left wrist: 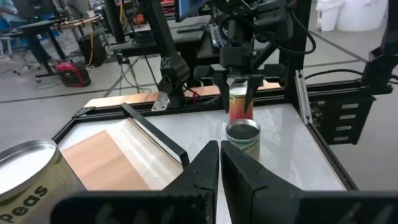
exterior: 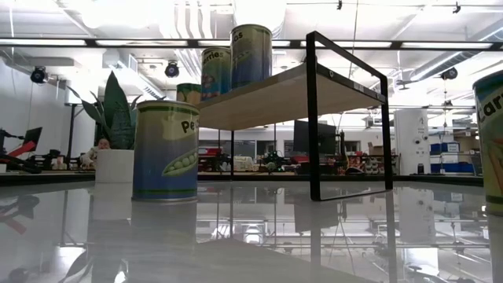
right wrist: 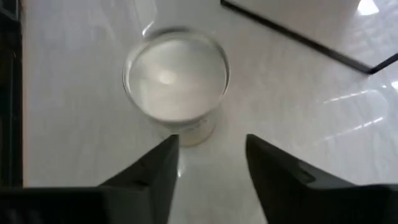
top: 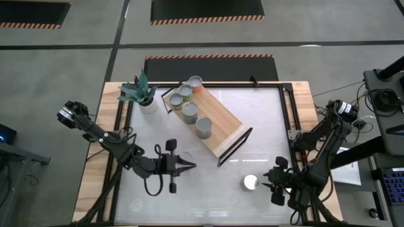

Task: Pick and place cans onto a shelf
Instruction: Put the canned carrots on the shelf

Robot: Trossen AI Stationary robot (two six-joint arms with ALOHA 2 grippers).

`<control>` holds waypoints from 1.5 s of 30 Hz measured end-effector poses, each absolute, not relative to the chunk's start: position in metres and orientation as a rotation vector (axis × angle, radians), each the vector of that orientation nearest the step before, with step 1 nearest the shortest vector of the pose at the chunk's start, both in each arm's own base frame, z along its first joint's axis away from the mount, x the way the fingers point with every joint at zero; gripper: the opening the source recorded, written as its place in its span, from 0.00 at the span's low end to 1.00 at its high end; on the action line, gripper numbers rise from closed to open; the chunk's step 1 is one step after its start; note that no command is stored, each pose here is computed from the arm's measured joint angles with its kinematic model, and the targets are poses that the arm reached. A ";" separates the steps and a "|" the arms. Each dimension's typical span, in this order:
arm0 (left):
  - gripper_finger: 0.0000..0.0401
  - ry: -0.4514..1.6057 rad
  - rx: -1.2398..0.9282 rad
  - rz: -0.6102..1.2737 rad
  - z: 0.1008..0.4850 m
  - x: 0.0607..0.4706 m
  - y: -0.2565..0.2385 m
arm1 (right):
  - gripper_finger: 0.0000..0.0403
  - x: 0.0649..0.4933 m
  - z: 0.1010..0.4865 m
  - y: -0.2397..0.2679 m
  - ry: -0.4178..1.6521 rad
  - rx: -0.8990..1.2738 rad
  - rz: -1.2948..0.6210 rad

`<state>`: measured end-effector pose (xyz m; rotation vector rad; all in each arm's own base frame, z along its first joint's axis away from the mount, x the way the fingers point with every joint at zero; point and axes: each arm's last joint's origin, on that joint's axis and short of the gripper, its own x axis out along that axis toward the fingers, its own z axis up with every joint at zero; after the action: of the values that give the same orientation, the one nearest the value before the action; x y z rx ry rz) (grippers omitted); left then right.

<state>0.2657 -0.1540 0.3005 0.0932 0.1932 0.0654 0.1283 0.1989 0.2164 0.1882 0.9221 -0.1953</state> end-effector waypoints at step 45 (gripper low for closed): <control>0.00 0.128 0.004 0.073 0.308 0.268 -0.155 | 0.88 0.135 0.154 0.192 0.592 0.017 0.038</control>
<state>0.2681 -0.1550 0.3080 0.0041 0.1283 0.0725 0.1346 0.1923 0.1539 0.0165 0.5921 0.0377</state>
